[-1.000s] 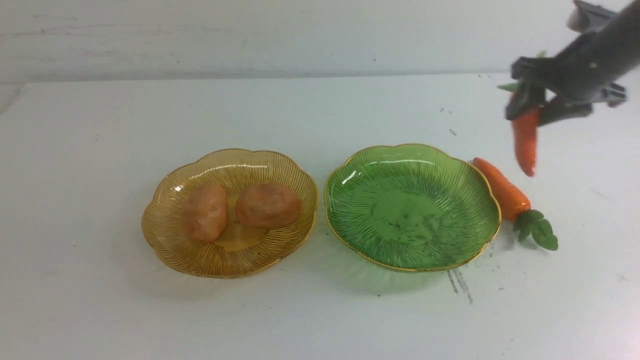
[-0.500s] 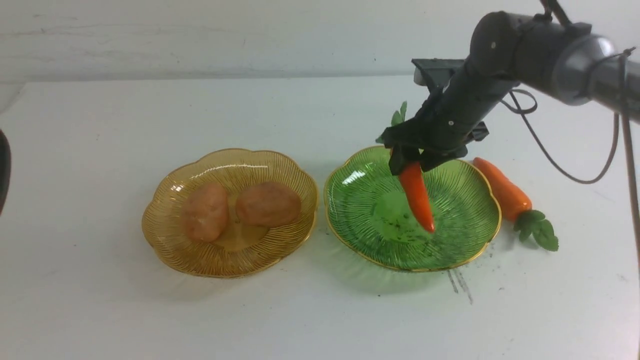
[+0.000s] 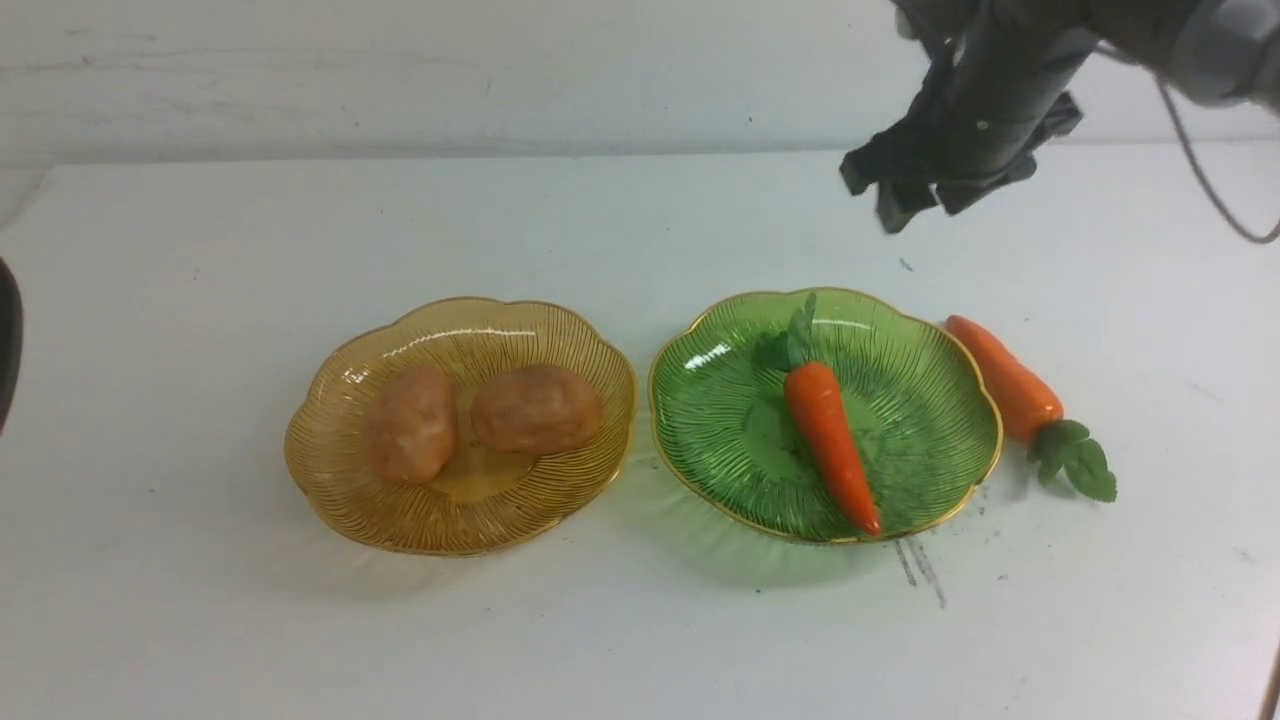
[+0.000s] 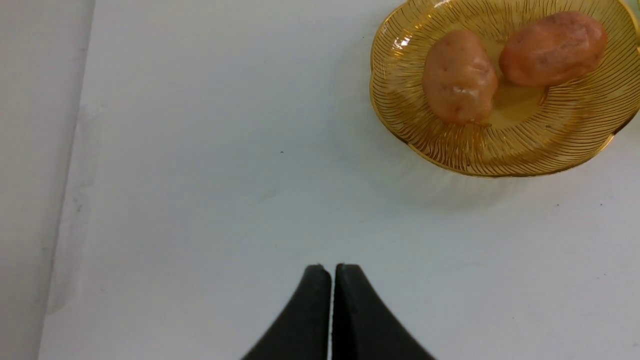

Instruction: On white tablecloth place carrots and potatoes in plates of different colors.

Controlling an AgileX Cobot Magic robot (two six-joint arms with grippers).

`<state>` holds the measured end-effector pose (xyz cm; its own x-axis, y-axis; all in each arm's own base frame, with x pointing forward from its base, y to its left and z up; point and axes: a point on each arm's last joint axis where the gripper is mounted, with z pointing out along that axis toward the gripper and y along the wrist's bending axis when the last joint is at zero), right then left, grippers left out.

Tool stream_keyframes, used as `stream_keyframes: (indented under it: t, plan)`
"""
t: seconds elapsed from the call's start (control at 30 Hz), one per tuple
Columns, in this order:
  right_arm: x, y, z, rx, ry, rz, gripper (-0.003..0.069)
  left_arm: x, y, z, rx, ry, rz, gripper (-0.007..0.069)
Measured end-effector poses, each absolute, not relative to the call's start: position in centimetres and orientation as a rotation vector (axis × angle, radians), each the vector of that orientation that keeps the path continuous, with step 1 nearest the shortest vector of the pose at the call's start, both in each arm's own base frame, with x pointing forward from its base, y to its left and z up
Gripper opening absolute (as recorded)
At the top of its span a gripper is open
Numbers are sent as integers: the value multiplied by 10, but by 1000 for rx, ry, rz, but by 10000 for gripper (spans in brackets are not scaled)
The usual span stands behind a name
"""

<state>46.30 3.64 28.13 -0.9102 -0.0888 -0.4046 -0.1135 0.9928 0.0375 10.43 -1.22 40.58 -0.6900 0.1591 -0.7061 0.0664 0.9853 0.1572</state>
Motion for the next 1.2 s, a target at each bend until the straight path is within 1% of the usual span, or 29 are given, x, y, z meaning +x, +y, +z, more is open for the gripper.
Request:
stream_keyframes:
  t: [0.1, 0.13, 0.23, 0.4, 0.53, 0.63, 0.77, 0.83, 0.9, 1.03, 1.1, 1.13, 1.2]
  plan:
    - [457, 27, 256, -159, 2810, 154, 29, 104, -12, 406, 156, 2333, 152, -3]
    - [455, 27, 243, -193, 2847, 173, 52, 104, -12, 406, 156, 2333, 152, -3]
    - [451, 30, 222, -244, 2901, 196, 138, 104, -12, 406, 156, 2333, 152, -3]
    - [455, 32, 200, -264, 2950, 211, 312, 104, -12, 406, 156, 2333, 152, -3]
    - [457, 34, 189, -269, 2971, 213, 411, 104, -12, 406, 156, 2333, 152, -3]
    - [458, 34, 182, -270, 2984, 210, 462, 104, -12, 406, 156, 2333, 152, -3]
    - [460, 34, 165, -270, 3017, 210, 477, 104, -12, 406, 156, 2333, 152, -3]
    - [460, 33, 160, -259, 3030, 201, 441, 104, -12, 406, 156, 2333, 152, -3]
    - [461, 32, 159, -245, 3035, 180, 358, 104, -12, 406, 156, 2333, 152, -3]
    - [461, 29, 160, -244, 3035, 130, 356, 104, -12, 406, 156, 2333, 152, -3]
    - [463, 26, 165, -195, 3027, 96, 357, 104, -12, 406, 156, 2333, 152, -3]
    - [464, 24, 174, -138, 3007, 87, 357, 104, -12, 406, 156, 2333, 152, -3]
    - [463, 21, 204, -61, 2938, 96, 357, 104, -12, 406, 156, 2333, 152, -3]
